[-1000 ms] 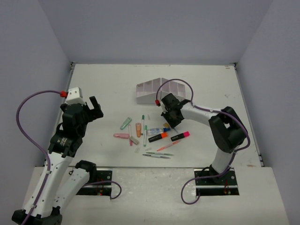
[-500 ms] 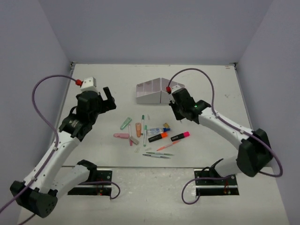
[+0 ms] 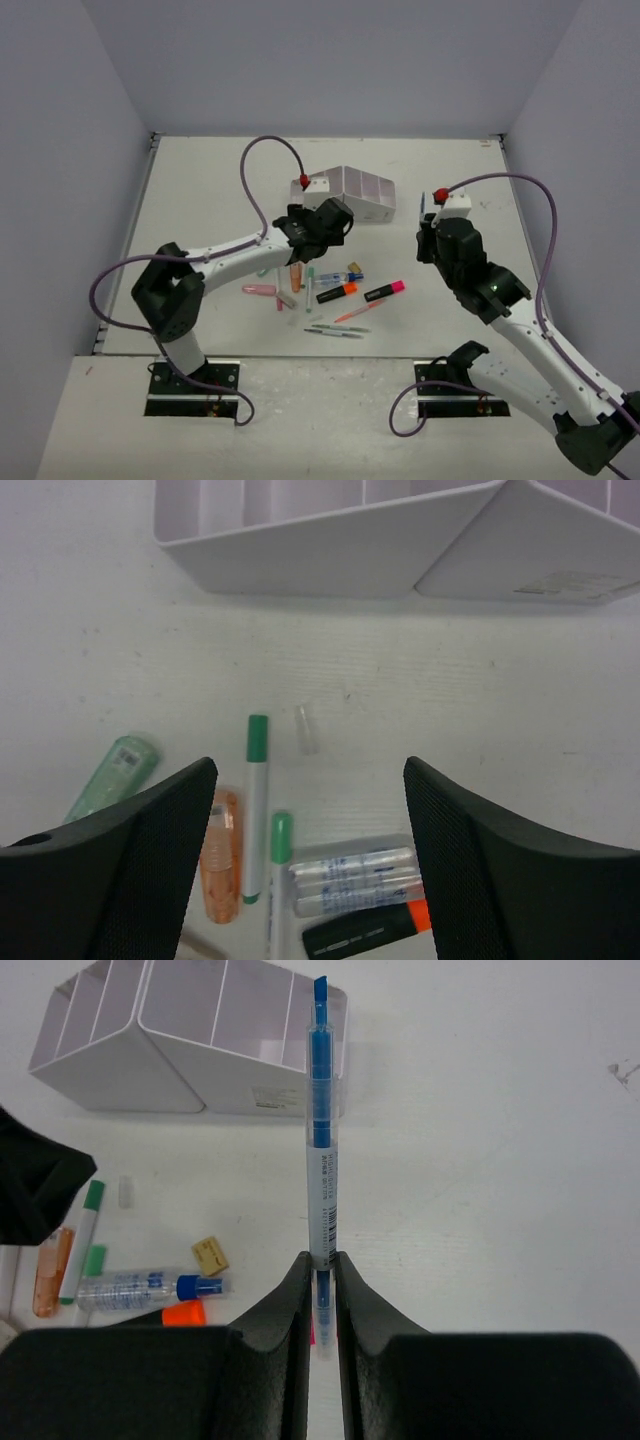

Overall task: Sort the stationery into containers
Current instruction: Pick up the pen from the center of the board, then close the pen cap on the pen.

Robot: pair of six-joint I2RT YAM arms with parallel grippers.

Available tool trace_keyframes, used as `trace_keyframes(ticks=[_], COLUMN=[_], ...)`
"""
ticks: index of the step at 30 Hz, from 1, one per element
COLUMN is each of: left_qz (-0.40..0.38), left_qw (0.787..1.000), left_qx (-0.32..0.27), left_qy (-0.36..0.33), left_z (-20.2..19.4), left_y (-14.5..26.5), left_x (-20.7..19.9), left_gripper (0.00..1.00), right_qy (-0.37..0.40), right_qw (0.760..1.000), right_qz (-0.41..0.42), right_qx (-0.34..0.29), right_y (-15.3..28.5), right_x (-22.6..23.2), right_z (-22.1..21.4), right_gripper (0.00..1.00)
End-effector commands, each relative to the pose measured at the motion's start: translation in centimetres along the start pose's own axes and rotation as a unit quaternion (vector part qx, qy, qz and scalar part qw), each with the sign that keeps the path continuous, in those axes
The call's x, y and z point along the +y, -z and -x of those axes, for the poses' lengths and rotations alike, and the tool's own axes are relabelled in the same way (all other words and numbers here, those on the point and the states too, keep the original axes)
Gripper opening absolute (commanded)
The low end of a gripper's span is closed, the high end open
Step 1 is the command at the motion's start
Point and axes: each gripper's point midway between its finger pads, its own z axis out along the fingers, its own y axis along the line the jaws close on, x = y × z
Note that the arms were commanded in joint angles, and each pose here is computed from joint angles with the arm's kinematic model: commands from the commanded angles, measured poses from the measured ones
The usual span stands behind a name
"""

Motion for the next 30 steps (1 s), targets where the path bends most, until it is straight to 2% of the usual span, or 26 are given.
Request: trace_keyframes(ticks=[1, 7, 10, 30], left_qz=[0.054, 0.089, 0.103, 0.095], left_qw=[0.996, 0.994, 0.993, 0.993], left_qx=[-0.042, -0.047, -0.025, 0.042], left_qy=[0.060, 0.048, 0.045, 0.057], left_z=[2.1, 0.9, -0.5, -7.2], left_y=[-1.9, -4.1, -5.5, -7.5], left_x=[-0.9, -0.6, -0.1, 1.3], left_gripper=[0.50, 0.45, 0.37, 0.29], right_qy=[-0.043, -0.037, -0.029, -0.011], right_qw=[0.998, 0.998, 0.998, 0.996], right_qz=[0.015, 0.049, 0.057, 0.083], right_qx=[-0.038, -0.032, -0.022, -0.015], right_y=[1.0, 1.0, 0.5, -0.4], right_x=[0.1, 1.2, 1.7, 3.0], right_z=[0.8, 0.4, 0.1, -0.1], right_gripper=[0.00, 0.00, 0.00, 0.00])
